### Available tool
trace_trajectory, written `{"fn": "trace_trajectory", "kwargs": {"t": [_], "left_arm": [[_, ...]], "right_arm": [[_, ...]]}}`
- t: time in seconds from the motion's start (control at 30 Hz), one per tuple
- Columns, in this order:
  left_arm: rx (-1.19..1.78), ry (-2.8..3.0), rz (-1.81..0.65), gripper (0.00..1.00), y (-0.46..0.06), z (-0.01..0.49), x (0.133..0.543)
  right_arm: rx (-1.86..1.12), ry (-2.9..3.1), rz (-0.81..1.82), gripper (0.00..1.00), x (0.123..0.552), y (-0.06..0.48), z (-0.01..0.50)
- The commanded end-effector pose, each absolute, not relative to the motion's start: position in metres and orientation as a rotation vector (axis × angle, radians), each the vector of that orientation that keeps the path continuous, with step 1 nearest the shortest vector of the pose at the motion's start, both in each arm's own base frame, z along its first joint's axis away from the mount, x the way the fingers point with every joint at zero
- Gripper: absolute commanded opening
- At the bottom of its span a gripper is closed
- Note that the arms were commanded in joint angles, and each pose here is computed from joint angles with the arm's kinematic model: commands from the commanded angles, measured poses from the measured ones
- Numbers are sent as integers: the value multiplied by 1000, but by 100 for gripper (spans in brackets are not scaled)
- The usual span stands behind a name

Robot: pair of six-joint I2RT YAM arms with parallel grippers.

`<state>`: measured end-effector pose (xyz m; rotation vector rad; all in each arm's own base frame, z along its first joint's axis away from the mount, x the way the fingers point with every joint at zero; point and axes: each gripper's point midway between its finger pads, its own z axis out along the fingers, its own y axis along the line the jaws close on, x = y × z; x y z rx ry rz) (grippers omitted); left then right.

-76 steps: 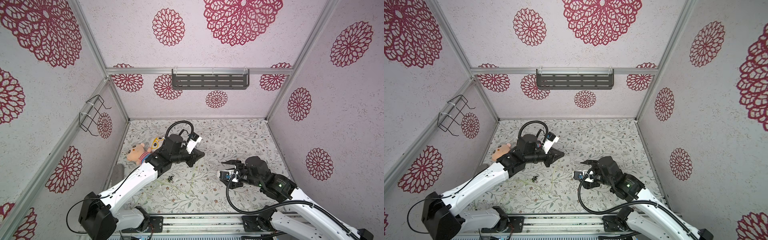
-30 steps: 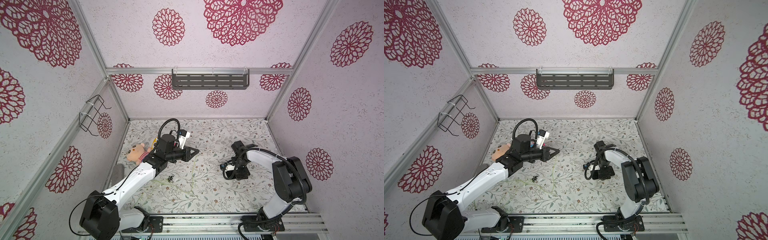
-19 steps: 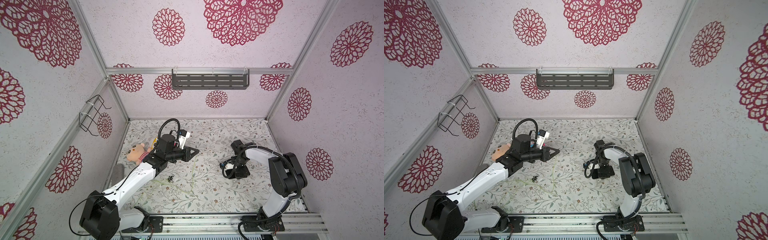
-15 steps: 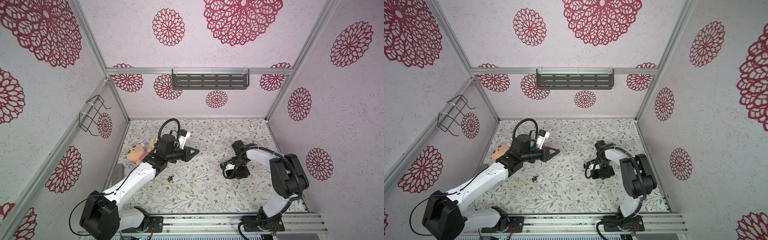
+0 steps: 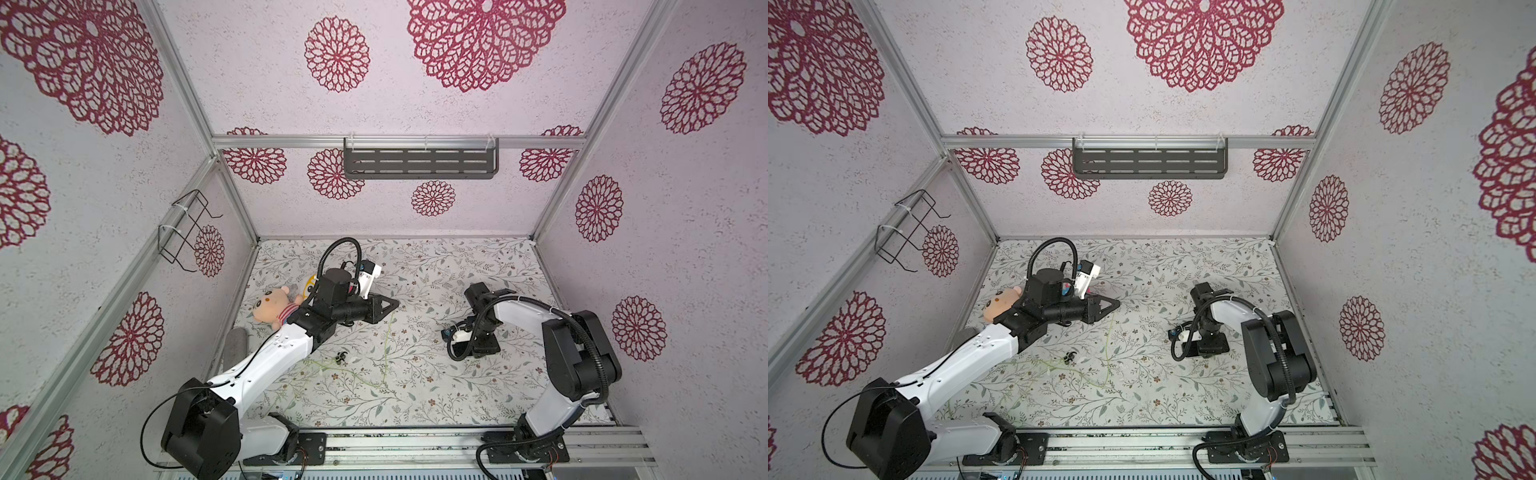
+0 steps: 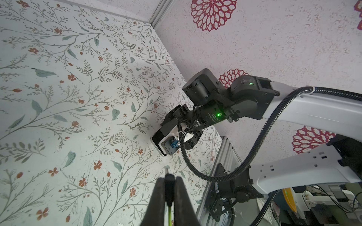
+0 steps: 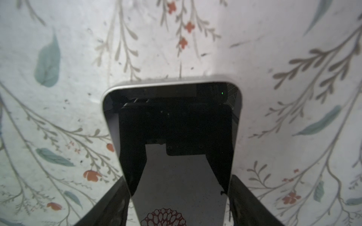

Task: Plug wired earphones into phones
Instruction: Pick up the phone at the center of the board.

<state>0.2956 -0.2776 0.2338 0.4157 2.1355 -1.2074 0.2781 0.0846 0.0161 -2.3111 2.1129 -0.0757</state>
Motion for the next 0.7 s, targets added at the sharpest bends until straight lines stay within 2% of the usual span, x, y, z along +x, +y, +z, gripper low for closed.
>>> {"fn": "trace_trajectory", "kwargs": {"t": [0.0,0.23,0.43,0.67], "left_arm": [[413,2116,-1221,0,-278,241,300],[404,2138,-1194,0,-277,236,303],[383,2163,-1169,0,-276,228,307],[346,2134,-1190,0,-277,229,313]], "right_arm": [[-2315,2093,-81,63,284,86,11],[-2211,2073,-128,60,292,92,26],[-2006,2010,-166,60,307,108,64],[-1765,1935,-109,59,303,127,92]]}}
